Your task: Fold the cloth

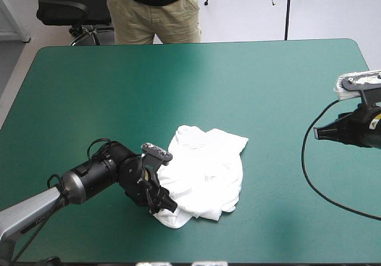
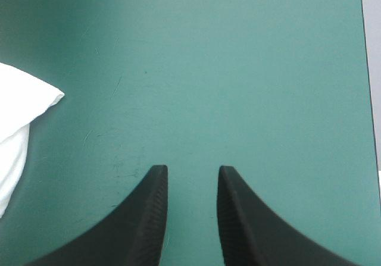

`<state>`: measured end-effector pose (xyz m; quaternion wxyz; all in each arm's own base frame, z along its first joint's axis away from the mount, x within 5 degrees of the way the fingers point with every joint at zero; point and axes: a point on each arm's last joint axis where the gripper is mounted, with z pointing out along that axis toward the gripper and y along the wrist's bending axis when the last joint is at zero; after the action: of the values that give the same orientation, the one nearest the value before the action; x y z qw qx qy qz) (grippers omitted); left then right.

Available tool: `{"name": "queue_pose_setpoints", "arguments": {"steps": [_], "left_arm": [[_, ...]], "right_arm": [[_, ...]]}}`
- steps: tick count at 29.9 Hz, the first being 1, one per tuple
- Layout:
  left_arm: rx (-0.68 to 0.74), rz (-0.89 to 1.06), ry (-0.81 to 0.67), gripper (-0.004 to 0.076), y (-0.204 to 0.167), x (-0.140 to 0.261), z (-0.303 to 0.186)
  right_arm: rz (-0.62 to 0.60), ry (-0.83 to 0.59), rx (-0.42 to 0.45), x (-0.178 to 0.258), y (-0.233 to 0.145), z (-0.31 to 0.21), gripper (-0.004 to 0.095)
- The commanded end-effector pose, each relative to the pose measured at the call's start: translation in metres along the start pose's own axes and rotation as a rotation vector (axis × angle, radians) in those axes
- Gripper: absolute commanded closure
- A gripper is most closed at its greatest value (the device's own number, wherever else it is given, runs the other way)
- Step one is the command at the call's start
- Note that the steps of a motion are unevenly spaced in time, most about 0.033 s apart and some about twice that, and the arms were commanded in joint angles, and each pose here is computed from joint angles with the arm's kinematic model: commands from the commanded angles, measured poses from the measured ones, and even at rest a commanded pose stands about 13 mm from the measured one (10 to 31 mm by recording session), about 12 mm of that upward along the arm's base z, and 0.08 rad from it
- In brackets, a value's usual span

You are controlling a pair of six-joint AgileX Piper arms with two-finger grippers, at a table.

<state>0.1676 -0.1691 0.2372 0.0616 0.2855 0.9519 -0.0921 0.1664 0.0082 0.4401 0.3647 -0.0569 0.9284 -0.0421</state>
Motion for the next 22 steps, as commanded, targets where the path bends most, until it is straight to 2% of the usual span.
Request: {"name": "queue_pose_setpoints", "arguments": {"steps": [1, 6, 13, 15, 18, 19, 22], "left_arm": [[0.026, -0.012, -0.048, 0.0324, -0.004, 0.003, -0.002], [0.026, -0.006, -0.089, 0.0324, -0.003, 0.002, 0.007], [0.018, 0.007, -0.006, 0.0345, -0.002, -0.002, 0.029], [0.020, 0.007, 0.010, 0.0401, -0.002, -0.002, 0.033], [0.036, 0.023, 0.017, 0.0625, -0.003, -0.002, 0.033], [0.039, 0.030, 0.017, 0.0740, -0.004, -0.002, 0.034], [0.039, 0.035, 0.015, 0.0741, -0.004, -0.002, 0.034]], "right_arm": [[0.008, -0.033, 0.018, -0.002, -0.004, -0.009, 0.0638], [0.008, -0.033, 0.018, -0.002, -0.004, -0.009, 0.0638], [0.008, -0.033, 0.016, -0.002, -0.003, -0.009, 0.0638], [0.009, -0.033, 0.015, -0.002, -0.003, -0.009, 0.0638], [-0.016, -0.034, -0.008, -0.002, -0.001, -0.009, 0.0636], [-0.029, -0.035, -0.041, -0.002, 0.002, -0.009, 0.0636], [-0.042, -0.021, -0.161, -0.006, 0.015, -0.002, 0.0636]]}}
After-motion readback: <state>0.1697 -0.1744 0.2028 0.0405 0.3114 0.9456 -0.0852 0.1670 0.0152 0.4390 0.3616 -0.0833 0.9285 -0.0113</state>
